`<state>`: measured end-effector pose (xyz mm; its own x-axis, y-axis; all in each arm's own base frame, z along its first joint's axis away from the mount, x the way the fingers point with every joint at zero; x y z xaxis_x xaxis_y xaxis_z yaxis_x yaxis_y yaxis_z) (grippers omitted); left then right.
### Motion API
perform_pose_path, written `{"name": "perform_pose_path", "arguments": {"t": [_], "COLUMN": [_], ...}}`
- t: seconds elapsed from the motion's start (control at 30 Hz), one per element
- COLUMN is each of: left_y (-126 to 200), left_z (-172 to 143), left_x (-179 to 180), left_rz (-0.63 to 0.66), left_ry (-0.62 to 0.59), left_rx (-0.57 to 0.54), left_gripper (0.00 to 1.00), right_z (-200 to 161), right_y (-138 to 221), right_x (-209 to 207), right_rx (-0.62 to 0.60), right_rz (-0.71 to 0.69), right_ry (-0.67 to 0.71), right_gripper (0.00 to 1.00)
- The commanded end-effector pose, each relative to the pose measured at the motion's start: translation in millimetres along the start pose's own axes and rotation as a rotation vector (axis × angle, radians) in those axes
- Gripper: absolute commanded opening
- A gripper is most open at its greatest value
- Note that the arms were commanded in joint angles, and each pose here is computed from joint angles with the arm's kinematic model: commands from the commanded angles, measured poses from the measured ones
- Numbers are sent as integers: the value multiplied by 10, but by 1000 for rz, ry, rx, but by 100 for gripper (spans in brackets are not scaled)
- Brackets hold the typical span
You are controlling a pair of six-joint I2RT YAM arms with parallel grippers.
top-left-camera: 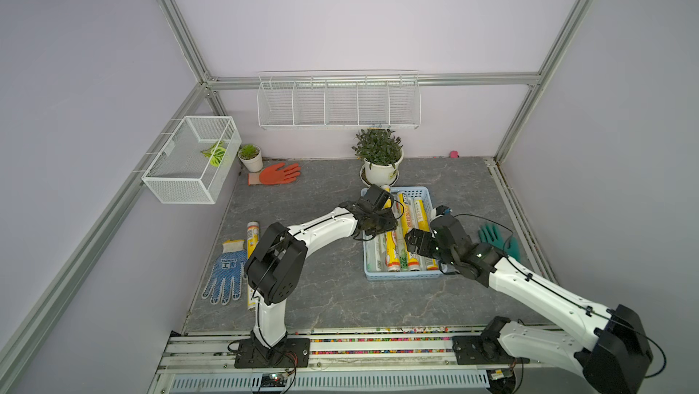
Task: Put the plastic wrap into the basket
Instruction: Place the plastic wrap in the basket.
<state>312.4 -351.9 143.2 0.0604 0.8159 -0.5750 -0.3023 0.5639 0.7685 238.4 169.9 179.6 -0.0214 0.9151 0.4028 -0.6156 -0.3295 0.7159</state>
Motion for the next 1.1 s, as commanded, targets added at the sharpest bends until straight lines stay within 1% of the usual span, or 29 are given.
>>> {"name": "perform_pose_path", "arguments": {"t": [0.0,0.2,0.33,0.53,0.67,0.77,0.9,1.07], "left_y": [-44,-143,-133,-121,-97,-77,40,399], "left_z": [28,-16,-7,-3,-2,-9,1,53], "left_x": [-130,-106,-40,-33,-46,-31,-46,-87], "left_rz": [-39,-31,20,22,15,20,16,-7], "left_ry": [-11,-14,2,10,11,13,6,-33], "left_rx": [8,47,26,21,18,16,-6,-108], "left_gripper": [28,36,43,54,58,59,60,65], "right_z": [-1,-27,-23,-25,-35,-48,-44,7], "right_y": [-46,-96,-85,-52,-46,-45,-24,68], "right_x": [14,22,27,-5,-15,-30,-22,45], "right_rx": [17,42,37,20,21,21,16,-20], "right_rz": [6,5,11,6,5,4,14,75], "right_ry": [-10,-13,-14,-15,-16,-24,-24,-15], "right_gripper": [97,97,97,97,97,97,97,97]}}
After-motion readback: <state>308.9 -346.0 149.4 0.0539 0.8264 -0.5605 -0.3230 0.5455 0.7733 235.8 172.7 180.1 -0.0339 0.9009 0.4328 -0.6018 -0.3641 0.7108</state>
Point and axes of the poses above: each gripper's point midway between its finger pads, its own y axis back along the fingers, its own x axis along the line the jaws close on, z = x × y, the point moved 5 cm from there along y, back along the fingers, and after that the axes turned 2 degrees about y, right-handed, at the moved point
